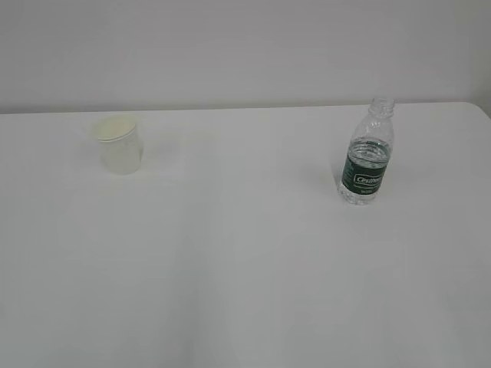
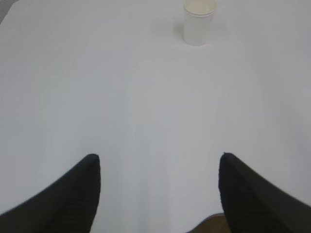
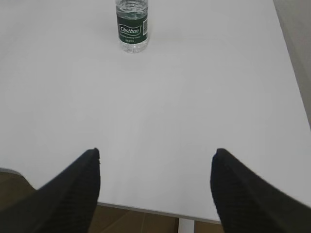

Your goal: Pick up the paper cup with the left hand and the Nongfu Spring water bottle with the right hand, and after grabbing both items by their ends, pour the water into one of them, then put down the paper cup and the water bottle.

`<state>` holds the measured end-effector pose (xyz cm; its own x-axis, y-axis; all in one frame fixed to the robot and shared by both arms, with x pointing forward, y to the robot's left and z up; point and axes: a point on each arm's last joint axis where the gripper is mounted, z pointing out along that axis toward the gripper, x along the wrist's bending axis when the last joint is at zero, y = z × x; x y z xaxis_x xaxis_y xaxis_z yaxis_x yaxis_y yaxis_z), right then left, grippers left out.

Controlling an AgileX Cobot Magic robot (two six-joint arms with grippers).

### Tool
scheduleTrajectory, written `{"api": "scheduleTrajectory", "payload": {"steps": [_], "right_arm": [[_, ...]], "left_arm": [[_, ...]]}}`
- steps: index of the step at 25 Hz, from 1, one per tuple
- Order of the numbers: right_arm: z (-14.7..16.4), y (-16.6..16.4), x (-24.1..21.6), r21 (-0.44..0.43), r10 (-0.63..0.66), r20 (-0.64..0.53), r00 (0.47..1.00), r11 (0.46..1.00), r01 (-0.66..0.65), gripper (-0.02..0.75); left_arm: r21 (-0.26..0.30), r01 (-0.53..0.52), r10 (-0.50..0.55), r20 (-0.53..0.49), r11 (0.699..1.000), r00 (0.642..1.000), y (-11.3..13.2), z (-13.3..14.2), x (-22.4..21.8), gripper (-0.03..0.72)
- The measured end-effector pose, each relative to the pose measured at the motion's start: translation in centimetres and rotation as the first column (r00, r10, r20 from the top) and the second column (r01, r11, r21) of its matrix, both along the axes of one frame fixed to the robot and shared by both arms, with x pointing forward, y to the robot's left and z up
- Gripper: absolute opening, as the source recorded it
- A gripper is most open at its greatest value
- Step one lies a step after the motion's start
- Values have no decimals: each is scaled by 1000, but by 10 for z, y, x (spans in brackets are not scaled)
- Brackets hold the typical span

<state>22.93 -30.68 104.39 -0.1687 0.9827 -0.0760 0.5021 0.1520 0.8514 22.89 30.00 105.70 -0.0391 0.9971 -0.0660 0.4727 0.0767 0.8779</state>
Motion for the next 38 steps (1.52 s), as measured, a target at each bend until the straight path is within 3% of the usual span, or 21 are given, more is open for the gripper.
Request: {"api": "scheduleTrajectory", "payload": {"steps": [6,13,18,25,32,38], "right_arm": [[0,0,0,0,0,0,1000,1000,0,544],[0,-1,0,-12,-9,3,1000,1000,9,544],[2,-1,-1,-10,-8,11,1000,1000,8,544],[7,-1,-3,5,0,25,1000,1000,0,544],[15,1,3,37,-7,54,999,999,5,544],[29,4,12,52,-5,77,997,999,1,544]], "left_arm": [[-8,6,-6,0,1000,1000,-1,0,0,495],[-58,41,-40,15,997,999,-6,1,1,485],[-80,61,-56,59,995,997,-8,24,-2,483],[-103,56,-56,-2,993,998,-8,53,37,482],[-166,74,-58,98,983,993,-11,77,66,477],[-142,84,-65,130,986,989,-11,80,74,473]]}}
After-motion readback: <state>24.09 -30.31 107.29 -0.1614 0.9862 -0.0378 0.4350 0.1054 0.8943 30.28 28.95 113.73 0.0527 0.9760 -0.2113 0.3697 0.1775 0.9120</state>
